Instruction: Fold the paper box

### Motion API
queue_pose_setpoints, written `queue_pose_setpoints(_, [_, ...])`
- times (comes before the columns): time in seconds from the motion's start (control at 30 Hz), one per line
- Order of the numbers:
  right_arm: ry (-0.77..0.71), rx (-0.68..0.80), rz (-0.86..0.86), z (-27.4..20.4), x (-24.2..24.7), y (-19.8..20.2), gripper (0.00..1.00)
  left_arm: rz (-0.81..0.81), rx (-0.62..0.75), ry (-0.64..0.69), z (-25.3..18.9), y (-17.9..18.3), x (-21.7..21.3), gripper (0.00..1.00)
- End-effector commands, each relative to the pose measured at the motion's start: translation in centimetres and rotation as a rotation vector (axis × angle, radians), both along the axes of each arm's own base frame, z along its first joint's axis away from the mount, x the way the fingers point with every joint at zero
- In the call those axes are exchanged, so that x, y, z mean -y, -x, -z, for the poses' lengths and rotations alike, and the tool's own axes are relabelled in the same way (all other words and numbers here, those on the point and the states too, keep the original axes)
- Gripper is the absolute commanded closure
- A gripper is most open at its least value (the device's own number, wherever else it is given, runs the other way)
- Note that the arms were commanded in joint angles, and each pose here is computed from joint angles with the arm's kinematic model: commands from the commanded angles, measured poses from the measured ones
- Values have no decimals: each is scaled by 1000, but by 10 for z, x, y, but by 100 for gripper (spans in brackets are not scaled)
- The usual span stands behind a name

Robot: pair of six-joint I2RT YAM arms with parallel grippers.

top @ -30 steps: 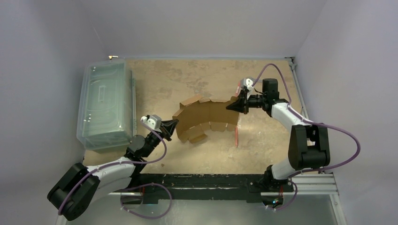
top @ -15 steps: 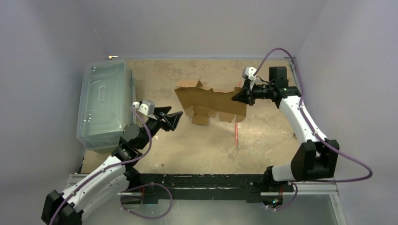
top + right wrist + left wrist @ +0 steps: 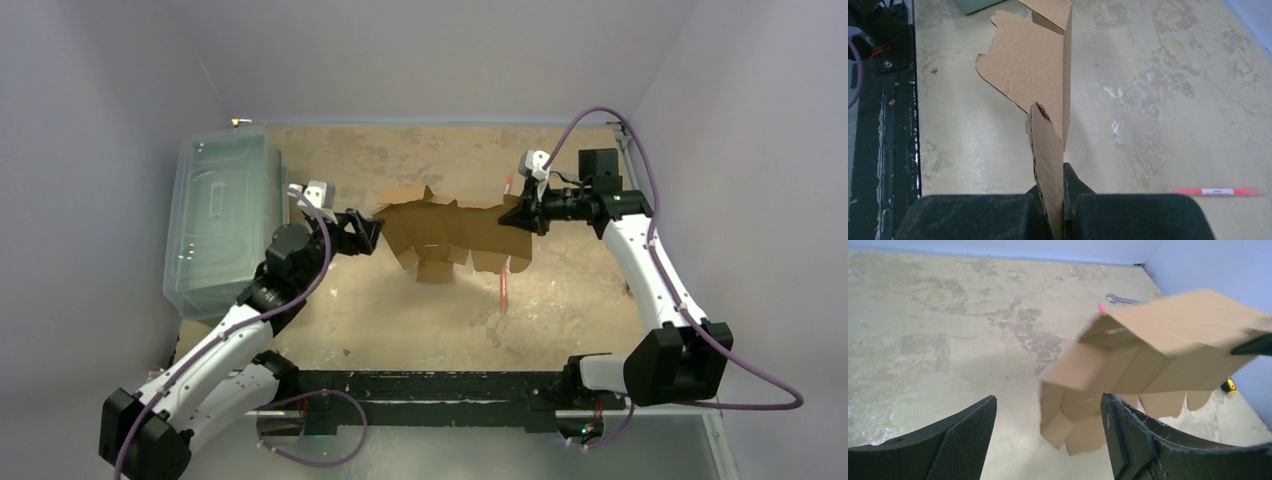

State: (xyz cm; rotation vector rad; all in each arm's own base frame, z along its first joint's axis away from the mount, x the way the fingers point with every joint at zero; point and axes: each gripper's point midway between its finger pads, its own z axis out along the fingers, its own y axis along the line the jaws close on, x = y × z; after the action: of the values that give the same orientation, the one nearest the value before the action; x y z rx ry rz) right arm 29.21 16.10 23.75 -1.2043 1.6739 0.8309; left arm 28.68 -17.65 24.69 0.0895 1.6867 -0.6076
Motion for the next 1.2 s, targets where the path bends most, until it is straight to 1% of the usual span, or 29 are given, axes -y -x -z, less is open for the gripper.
queue_pose_setpoints(0.0, [-1, 50, 4, -18, 1, 7, 100, 104, 20, 159, -25, -18, -5, 24])
queue_pose_setpoints(0.03, [-2, 53, 12, -18, 2, 6, 100, 157, 13, 218, -25, -17, -6, 21])
queue_pose_setpoints(0.13, [2, 47, 21, -15, 3, 4, 100, 278, 32, 362, -29, -6, -10, 21])
queue_pose_setpoints(0.2, [4, 34, 20, -12, 3, 3, 100, 325, 62, 392, -35, 2, -12, 21])
queue_pose_setpoints(0.3, [7, 21, 14, -9, 3, 3, 100, 353, 82, 390, -41, 8, -11, 21])
queue_pose_setpoints(0.4, [7, 15, 2, -8, 3, 4, 100, 318, 81, 383, -45, -1, -15, 22])
queue_pose_setpoints(0.43, [6, 15, -2, -8, 2, 5, 100, 300, 68, 382, -43, -7, -17, 24])
queue_pose_setpoints(0.53, [4, 18, -11, -9, 2, 7, 100, 282, 30, 380, -32, -26, -17, 36])
queue_pose_setpoints(0.6, [2, 19, -15, -9, 2, 8, 100, 288, 11, 385, -26, -36, -15, 41])
queue_pose_setpoints(0.83, [4, 15, -22, -7, 1, 8, 100, 293, -31, 386, -8, -60, -11, 43])
queue_pose_setpoints(1.17, [8, -9, -40, -1, 0, 8, 100, 350, -58, 430, 2, -66, -2, 44])
